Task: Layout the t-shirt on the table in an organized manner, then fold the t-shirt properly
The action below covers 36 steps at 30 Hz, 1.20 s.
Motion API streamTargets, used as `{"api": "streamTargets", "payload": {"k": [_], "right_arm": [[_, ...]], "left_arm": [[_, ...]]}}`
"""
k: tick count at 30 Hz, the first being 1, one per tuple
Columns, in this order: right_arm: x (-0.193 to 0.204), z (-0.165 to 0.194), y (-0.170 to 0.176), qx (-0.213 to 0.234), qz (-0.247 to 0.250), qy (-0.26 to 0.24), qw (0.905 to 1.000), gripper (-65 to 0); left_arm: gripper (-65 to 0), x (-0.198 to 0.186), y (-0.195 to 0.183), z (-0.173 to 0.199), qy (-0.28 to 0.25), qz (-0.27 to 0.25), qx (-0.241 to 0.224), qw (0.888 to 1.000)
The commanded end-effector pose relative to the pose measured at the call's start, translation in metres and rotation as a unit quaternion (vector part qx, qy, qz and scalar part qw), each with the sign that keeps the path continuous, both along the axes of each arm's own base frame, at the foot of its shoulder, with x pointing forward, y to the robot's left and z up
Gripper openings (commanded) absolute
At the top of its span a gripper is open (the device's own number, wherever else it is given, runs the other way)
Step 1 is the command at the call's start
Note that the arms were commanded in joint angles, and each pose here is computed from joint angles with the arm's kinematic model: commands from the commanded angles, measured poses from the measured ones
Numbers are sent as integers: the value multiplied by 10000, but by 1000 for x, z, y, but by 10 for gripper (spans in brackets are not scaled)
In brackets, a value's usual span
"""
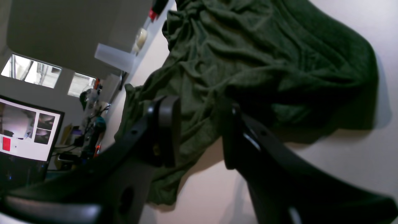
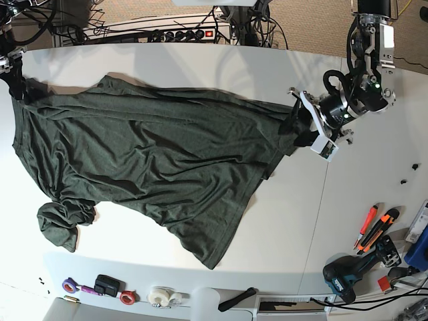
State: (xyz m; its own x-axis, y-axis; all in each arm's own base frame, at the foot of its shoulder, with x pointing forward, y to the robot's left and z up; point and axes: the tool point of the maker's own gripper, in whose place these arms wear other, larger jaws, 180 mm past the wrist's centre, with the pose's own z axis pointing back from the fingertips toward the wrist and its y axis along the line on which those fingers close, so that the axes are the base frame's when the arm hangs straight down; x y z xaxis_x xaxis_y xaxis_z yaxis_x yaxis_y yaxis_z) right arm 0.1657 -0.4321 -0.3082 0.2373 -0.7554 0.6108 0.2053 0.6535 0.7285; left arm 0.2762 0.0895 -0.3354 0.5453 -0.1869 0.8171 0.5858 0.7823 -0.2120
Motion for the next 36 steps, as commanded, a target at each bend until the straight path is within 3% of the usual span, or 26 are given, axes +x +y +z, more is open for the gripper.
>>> {"api": "streamTargets", "payload": {"k": [1, 5, 11, 15, 29, 36], "right_arm": [[2, 16, -6, -208, 9, -216, 9996, -430], [3, -1, 12, 27, 134, -118, 9998, -430], [25, -31, 62, 370, 920, 209, 9949, -430], [31, -39, 77, 452, 1178, 314, 9915, -430], [20, -71, 123, 1165, 1046, 280, 9873, -430], [-14, -91, 134, 1371, 956, 674, 9836, -430]], "left_arm": [[-371, 6, -2, 13, -224, -3, -147, 9996], [-371, 6, -5, 14, -221, 7, -201, 9996], [-371, 7, -5, 15, -236, 7, -198, 9995], [-371, 7, -3, 12, -205, 7, -113, 9997], [-371, 7, -2, 11, -207, 9, -64, 9998], [-371, 7, -2, 11, -206, 8, -61, 9998]]}}
